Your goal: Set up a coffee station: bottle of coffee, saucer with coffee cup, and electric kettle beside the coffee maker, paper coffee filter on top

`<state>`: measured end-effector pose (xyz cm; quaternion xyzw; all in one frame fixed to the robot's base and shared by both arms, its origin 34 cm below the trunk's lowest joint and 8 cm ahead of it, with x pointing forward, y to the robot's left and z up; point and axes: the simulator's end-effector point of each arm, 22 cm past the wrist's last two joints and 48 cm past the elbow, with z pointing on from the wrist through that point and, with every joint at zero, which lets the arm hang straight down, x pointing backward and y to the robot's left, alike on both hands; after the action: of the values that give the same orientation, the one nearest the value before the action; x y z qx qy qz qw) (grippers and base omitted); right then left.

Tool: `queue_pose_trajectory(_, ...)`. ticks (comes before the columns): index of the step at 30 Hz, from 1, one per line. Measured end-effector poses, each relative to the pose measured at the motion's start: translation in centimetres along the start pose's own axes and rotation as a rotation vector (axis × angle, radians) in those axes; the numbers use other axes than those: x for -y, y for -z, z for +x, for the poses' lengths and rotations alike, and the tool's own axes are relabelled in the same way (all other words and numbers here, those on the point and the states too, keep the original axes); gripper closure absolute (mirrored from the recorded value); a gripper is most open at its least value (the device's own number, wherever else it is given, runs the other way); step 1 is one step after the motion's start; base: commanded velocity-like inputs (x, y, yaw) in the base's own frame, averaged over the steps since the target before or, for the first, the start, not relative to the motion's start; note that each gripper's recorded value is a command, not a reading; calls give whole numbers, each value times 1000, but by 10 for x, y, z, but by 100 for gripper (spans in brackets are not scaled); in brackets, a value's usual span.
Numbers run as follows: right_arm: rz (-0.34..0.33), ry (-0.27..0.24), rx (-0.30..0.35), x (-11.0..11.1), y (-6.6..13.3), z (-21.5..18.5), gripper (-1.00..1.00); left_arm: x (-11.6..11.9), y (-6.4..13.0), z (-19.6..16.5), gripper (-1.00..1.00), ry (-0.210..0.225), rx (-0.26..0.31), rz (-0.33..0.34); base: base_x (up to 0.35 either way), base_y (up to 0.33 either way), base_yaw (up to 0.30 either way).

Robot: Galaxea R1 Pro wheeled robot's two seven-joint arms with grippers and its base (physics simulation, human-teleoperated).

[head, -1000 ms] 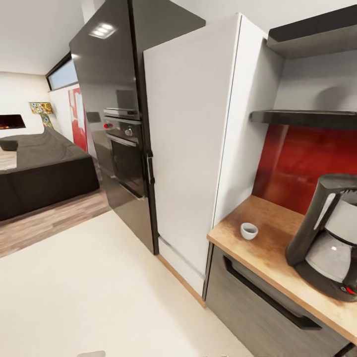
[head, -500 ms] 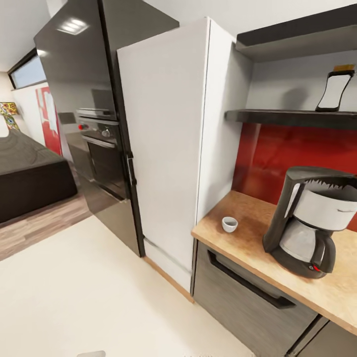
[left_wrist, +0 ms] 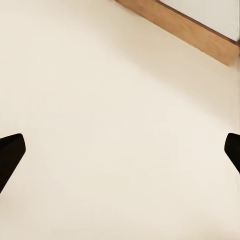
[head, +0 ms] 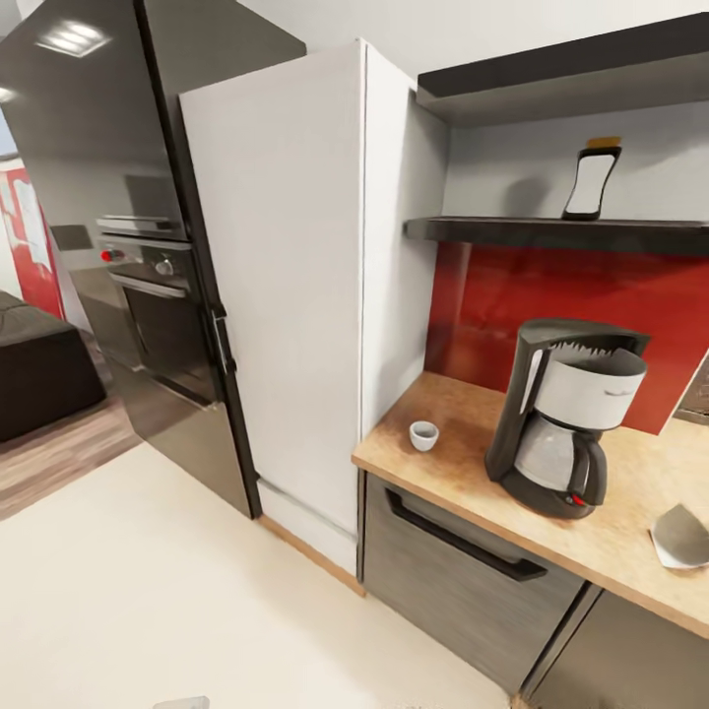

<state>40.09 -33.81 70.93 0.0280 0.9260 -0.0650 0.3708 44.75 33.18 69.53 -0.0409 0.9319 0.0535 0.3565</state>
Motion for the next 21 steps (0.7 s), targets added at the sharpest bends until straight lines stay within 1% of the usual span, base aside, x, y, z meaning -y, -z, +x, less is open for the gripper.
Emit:
queue_pose_trajectory(18,0,0,-1,0,0,0,-100,0,0,0,-100,1,0,-1,0,0,-263)
queue_pose_trajectory(21,1,0,-1,0,0,0,-100,-1,0,1,-100,-5,-6,1,0,0,-263)
